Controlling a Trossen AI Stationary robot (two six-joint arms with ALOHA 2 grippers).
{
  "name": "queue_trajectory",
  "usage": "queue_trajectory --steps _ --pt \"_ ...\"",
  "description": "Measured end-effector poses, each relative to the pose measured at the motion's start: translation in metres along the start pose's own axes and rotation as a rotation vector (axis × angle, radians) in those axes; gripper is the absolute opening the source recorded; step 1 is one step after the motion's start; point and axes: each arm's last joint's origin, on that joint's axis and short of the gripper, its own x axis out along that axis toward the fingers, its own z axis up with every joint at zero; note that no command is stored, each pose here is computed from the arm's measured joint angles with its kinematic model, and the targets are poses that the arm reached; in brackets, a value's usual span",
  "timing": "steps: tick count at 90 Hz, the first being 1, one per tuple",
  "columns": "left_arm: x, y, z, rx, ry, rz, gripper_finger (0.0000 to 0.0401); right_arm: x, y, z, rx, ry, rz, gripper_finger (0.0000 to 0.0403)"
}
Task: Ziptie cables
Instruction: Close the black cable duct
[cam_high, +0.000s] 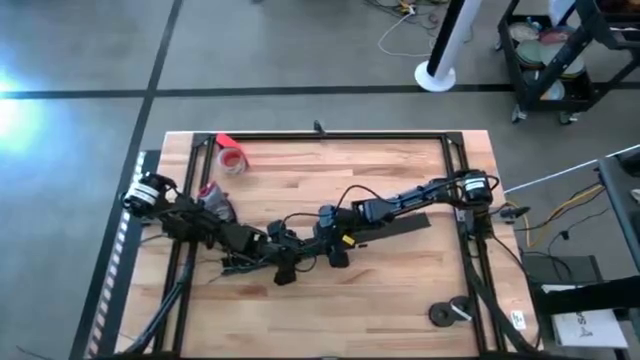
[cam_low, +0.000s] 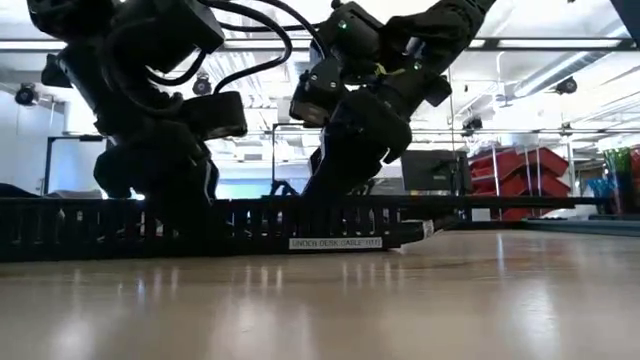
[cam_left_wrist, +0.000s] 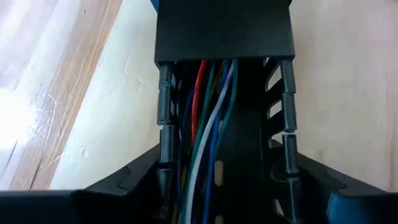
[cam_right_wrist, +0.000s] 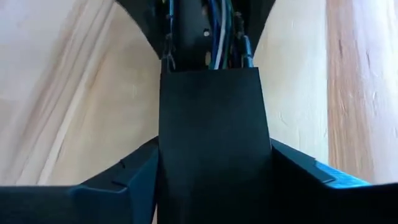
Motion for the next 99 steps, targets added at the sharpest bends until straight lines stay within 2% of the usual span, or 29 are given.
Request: queue_trajectory --steps 28,40,50,70,79,99 --pt "0.000 0.000 0.001 0.004 -0.015 -0.001 0.0230 0.000 0.007 -0.001 -0.069 0.022 0.025 0.0217" --pt "0.000 0.000 0.001 0.010 -0.017 0.001 0.0226 -0.001 0.009 -0.002 -0.089 0.037 0.037 0.0229" --pt "0.000 0.000 0.001 0.013 -0.025 0.001 0.0229 -0.001 0.010 -0.002 -0.080 0.047 0.013 0.0233" --pt "0.001 -0.002 0.005 0.011 -0.082 -0.016 0.0229 0.000 0.010 0.000 0.001 0.006 -0.019 0.0216" --pt "0.001 -0.002 0.007 0.009 -0.096 -0.020 0.0226 0.001 0.010 0.002 0.008 -0.004 -0.060 0.0223" --pt "0.001 -0.003 0.008 0.020 -0.114 -0.024 0.0229 0.001 0.011 0.001 0.005 -0.003 -0.055 0.0225"
